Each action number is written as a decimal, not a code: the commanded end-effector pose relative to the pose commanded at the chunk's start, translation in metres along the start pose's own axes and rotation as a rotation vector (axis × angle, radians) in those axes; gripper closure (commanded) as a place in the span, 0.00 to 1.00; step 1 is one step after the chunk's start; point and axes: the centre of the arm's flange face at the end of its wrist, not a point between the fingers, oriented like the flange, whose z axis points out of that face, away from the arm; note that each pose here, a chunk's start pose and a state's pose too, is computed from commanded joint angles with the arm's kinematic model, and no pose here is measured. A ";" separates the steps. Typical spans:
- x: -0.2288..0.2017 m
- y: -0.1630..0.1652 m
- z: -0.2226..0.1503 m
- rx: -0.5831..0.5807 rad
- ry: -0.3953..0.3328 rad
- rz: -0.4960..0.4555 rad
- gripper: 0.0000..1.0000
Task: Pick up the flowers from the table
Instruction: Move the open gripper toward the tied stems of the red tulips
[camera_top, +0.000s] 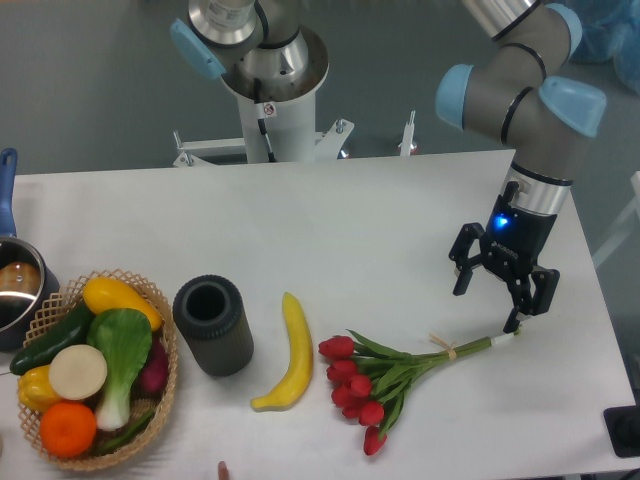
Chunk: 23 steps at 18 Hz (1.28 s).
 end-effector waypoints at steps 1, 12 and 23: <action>0.000 0.000 0.000 0.000 0.000 0.000 0.00; 0.005 -0.017 -0.004 0.003 0.000 -0.140 0.00; 0.023 -0.075 0.008 0.212 0.025 -0.189 0.00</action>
